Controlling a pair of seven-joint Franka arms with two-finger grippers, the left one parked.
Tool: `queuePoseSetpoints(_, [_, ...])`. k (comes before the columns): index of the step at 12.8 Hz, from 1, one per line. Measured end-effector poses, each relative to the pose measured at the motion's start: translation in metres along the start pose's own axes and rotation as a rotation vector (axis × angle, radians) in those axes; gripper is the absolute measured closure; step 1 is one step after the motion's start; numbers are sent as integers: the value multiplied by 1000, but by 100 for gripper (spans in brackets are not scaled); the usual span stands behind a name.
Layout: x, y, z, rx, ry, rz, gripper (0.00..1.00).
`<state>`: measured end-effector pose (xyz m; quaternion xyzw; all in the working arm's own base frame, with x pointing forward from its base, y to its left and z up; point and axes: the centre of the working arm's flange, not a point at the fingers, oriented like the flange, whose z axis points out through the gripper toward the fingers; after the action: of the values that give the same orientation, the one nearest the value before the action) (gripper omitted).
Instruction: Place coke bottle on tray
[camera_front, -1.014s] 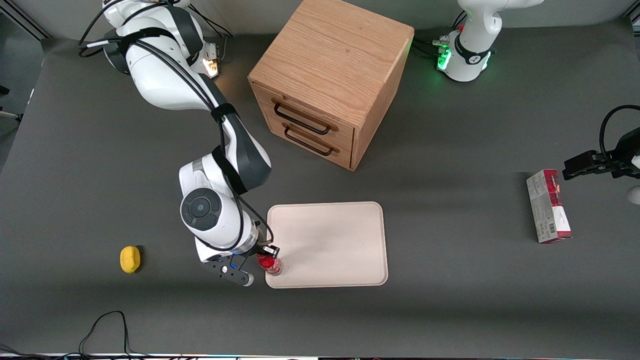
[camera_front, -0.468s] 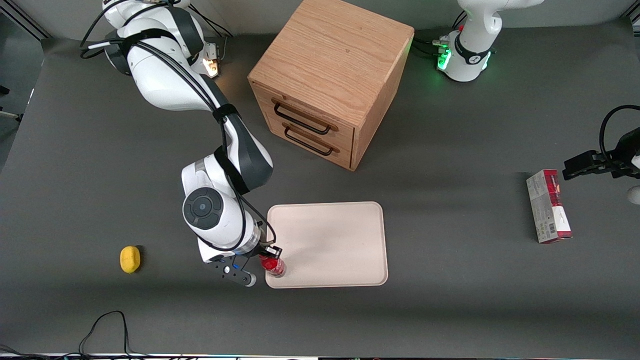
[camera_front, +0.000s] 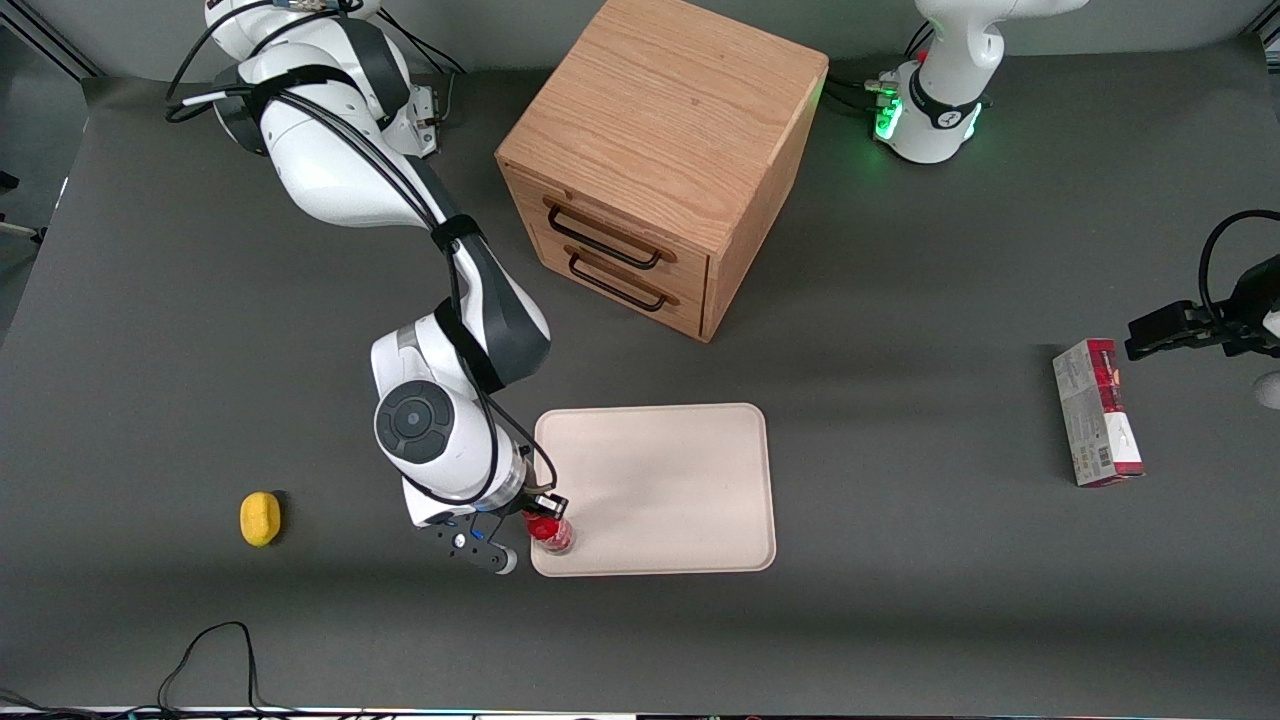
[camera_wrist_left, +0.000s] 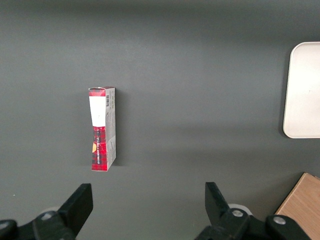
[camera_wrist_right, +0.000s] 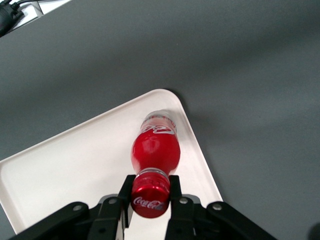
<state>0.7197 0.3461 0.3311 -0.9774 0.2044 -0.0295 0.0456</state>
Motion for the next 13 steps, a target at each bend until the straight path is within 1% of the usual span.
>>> queuePoseSetpoints(1, [0, 0, 0, 0, -1, 0, 64])
queuePoseSetpoints(2, [-1, -1, 0, 1, -1, -1, 64])
queuePoseSetpoints(3, [-1, -1, 0, 2, -1, 2, 56])
queuePoseSetpoints(7, [-2, -2, 0, 3, -3, 17, 13])
queuePoseSetpoints(8, [-2, -2, 0, 4, -3, 17, 4])
queuePoseSetpoints(9, [-2, -2, 0, 3, -3, 18, 0])
queuePoseSetpoints(11, [-3, -1, 0, -2, -8, 18, 0])
queuePoseSetpoints(13, [-5, 1, 0, -25, -29, 18, 0])
